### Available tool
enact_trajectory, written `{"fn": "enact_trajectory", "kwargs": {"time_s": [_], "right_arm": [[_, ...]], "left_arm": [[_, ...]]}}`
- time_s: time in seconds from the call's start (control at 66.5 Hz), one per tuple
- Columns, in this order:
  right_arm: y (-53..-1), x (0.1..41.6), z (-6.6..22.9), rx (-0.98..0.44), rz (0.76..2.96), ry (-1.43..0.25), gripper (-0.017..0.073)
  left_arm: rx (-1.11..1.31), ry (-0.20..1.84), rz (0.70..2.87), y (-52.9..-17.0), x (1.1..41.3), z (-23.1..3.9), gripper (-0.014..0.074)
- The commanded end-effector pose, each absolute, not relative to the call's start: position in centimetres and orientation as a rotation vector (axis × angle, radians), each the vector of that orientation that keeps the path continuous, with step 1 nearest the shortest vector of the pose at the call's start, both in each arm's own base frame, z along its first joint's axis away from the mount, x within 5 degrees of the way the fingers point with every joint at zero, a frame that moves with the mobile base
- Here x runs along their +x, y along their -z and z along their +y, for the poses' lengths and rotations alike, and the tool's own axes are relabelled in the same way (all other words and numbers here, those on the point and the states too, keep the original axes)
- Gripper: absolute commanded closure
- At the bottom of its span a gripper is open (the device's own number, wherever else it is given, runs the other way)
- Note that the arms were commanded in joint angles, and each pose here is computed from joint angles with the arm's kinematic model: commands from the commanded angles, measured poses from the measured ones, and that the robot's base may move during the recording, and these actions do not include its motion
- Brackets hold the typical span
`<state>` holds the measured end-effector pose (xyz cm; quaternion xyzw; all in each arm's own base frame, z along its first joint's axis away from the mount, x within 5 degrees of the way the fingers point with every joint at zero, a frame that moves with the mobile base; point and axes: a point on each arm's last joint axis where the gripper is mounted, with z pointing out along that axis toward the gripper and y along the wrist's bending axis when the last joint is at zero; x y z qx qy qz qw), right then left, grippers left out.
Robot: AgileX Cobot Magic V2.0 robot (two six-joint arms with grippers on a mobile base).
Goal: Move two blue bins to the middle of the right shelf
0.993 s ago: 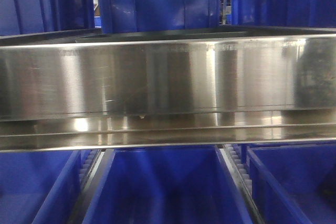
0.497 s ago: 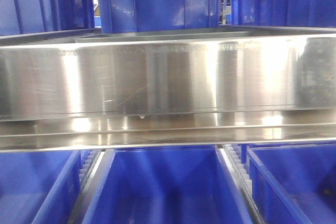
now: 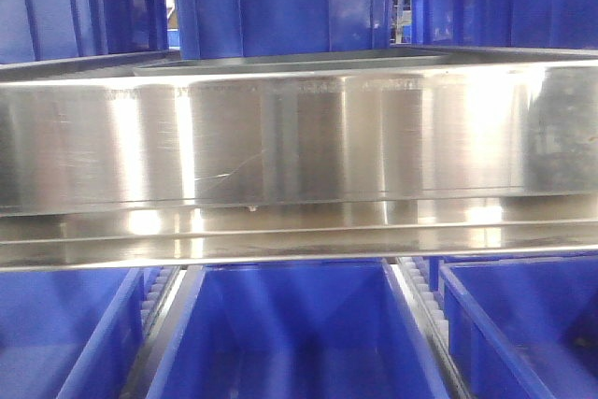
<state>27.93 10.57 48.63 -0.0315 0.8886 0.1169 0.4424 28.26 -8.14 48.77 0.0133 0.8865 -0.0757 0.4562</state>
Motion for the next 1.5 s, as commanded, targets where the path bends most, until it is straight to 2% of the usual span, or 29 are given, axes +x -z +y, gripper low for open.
{"fn": "enact_trajectory", "kwargs": {"time_s": [0.0, 1.49], "right_arm": [[-50.31, 27.39, 11.20, -0.092, 2.092, -0.407, 0.0724], [-51.00, 27.70, 11.33, -0.089, 2.008, -0.431, 0.0724]], "left_arm": [[0.046, 0.273, 2.002, -51.01, 28.02, -8.56, 0.0704], [0.047, 0.279, 1.970, -51.28, 28.13, -8.60, 0.0704]]}}
